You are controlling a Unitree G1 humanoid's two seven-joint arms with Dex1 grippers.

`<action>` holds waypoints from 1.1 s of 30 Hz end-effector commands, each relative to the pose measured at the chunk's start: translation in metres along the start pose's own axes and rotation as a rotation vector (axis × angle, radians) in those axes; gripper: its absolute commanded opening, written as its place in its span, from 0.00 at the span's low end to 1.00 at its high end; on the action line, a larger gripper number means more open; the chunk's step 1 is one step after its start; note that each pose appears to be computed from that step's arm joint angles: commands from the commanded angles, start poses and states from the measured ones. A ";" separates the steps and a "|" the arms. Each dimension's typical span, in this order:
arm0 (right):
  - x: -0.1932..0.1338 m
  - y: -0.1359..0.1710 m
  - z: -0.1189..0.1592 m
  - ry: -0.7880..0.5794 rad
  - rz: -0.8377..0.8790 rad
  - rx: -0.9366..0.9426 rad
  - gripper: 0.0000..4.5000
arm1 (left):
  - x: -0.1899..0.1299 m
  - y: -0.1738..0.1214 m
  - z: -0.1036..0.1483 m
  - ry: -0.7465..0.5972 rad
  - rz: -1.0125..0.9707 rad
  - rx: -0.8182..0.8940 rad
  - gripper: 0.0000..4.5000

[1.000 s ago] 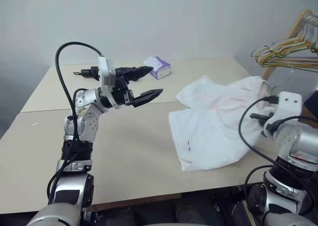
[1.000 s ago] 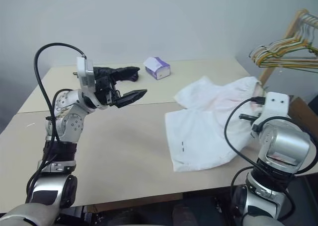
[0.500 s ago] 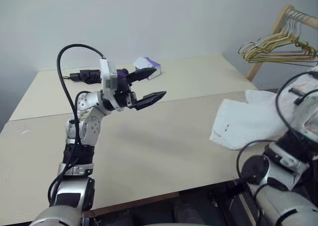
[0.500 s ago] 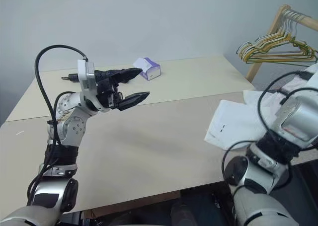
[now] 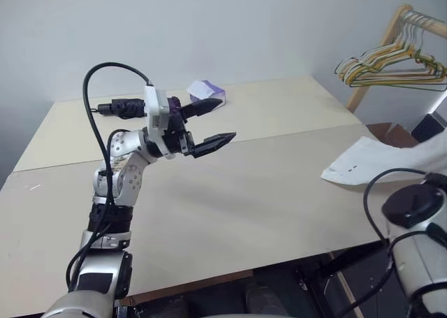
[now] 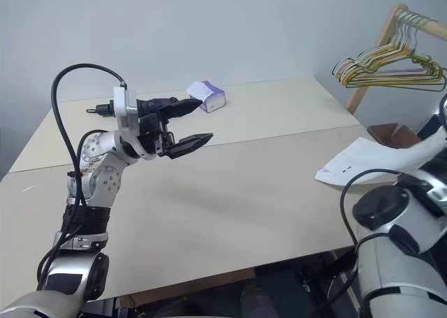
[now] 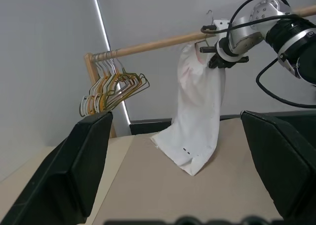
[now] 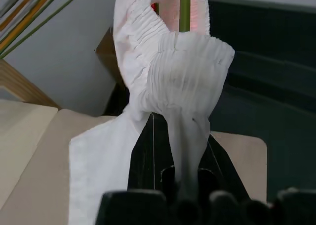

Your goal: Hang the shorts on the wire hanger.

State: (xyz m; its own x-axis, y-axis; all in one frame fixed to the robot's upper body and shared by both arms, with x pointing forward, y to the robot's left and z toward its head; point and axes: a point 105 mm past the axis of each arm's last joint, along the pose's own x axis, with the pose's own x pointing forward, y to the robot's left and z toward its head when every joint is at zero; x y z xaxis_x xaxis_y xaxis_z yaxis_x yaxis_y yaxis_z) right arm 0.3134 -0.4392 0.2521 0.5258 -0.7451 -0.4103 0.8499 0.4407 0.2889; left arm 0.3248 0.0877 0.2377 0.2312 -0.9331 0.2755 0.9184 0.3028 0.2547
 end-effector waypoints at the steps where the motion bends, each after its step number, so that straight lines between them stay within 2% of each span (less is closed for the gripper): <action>1: -0.003 0.001 0.022 -0.026 0.047 0.094 0.00 | 0.003 -0.001 0.010 -0.010 -0.017 0.041 0.99; 5: 0.003 -0.007 0.028 -0.016 0.037 0.128 0.00 | 0.003 0.001 0.012 -0.014 -0.024 0.030 0.99; 13: 0.012 -0.018 0.019 0.062 0.012 0.168 0.00 | 0.005 -0.003 0.022 -0.088 -0.078 -0.005 0.99; 20: 0.021 -0.026 0.002 0.096 -0.023 0.110 0.00 | 0.005 -0.003 0.034 -0.181 -0.096 -0.034 0.99; 24: 0.022 -0.024 0.001 0.099 -0.017 0.083 0.00 | 0.006 -0.002 0.034 -0.182 -0.094 -0.030 0.99; 27: 0.024 -0.025 0.003 0.058 -0.051 -0.022 0.00 | 0.006 -0.003 0.034 -0.184 -0.091 -0.027 0.99; 29: 0.024 -0.026 0.005 0.038 -0.081 -0.066 0.14 | 0.006 -0.003 0.035 -0.186 -0.090 -0.027 1.00; 30: 0.024 -0.027 0.006 0.021 -0.101 -0.093 0.18 | 0.006 -0.003 0.035 -0.191 -0.089 -0.027 1.00; 33: 0.021 -0.029 0.012 -0.049 -0.172 -0.180 0.41 | 0.005 -0.004 0.035 -0.200 -0.085 -0.029 1.00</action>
State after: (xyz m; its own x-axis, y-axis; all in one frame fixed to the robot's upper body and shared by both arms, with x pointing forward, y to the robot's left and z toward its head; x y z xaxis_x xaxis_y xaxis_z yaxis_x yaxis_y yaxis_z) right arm 0.3051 -0.4665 0.2212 0.3948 -0.7766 -0.4909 0.9065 0.4163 0.0704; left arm 0.3152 0.0867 0.2572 0.1093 -0.9098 0.4005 0.9534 0.2099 0.2167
